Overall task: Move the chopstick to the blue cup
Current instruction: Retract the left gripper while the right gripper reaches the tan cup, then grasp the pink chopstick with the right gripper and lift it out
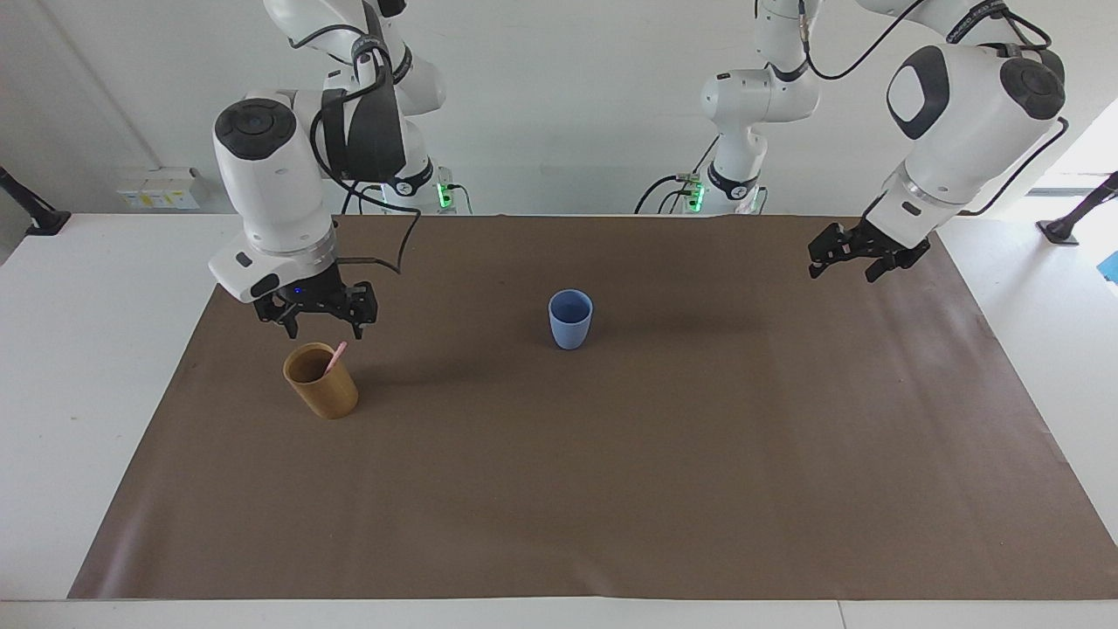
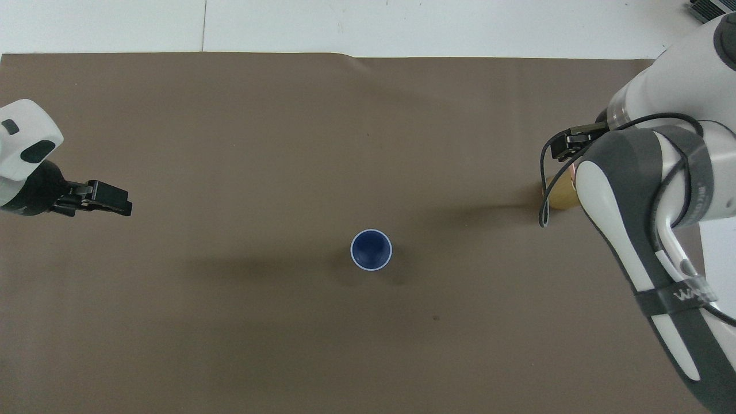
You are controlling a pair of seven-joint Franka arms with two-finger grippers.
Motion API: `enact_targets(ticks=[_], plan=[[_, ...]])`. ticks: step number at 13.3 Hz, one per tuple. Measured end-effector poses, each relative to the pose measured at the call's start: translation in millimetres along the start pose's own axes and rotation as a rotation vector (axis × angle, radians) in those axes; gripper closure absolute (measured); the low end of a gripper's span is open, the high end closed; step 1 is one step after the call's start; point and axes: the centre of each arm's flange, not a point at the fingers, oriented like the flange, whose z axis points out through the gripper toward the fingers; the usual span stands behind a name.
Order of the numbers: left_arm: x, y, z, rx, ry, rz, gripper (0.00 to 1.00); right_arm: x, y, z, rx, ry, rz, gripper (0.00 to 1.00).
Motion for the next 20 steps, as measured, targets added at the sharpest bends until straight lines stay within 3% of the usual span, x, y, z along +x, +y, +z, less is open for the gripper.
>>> enact_targets(ticks=[3,6,8,9,10,12,13,20], plan=[[-3,-1,-36,0.058,0.047,0.019,0.0,-1,-7,25,-0.035,-0.017,-0.027,0.37],[-17,13,-81,0.067,0.045,0.04,0.0,-5,-21,40,-0.045,-0.029,-0.055,0.41],[-27,20,-103,0.079,0.037,0.05,0.0,-5,-21,42,-0.048,-0.032,-0.058,0.59],[-31,23,-109,0.08,0.039,0.054,0.0,-5,-21,42,-0.049,-0.032,-0.058,0.65],[-35,25,-111,0.081,0.036,0.056,0.0,-5,-21,42,-0.051,-0.031,-0.058,0.65],[-37,25,-113,0.081,0.039,0.055,0.0,-5,-18,40,-0.076,-0.024,-0.065,0.83],[-37,25,-113,0.081,0.039,0.054,0.0,-5,-15,39,-0.085,-0.02,-0.065,0.88],[-39,21,-120,0.069,0.056,0.045,0.0,-11,9,15,-0.082,0.015,-0.026,0.88]])
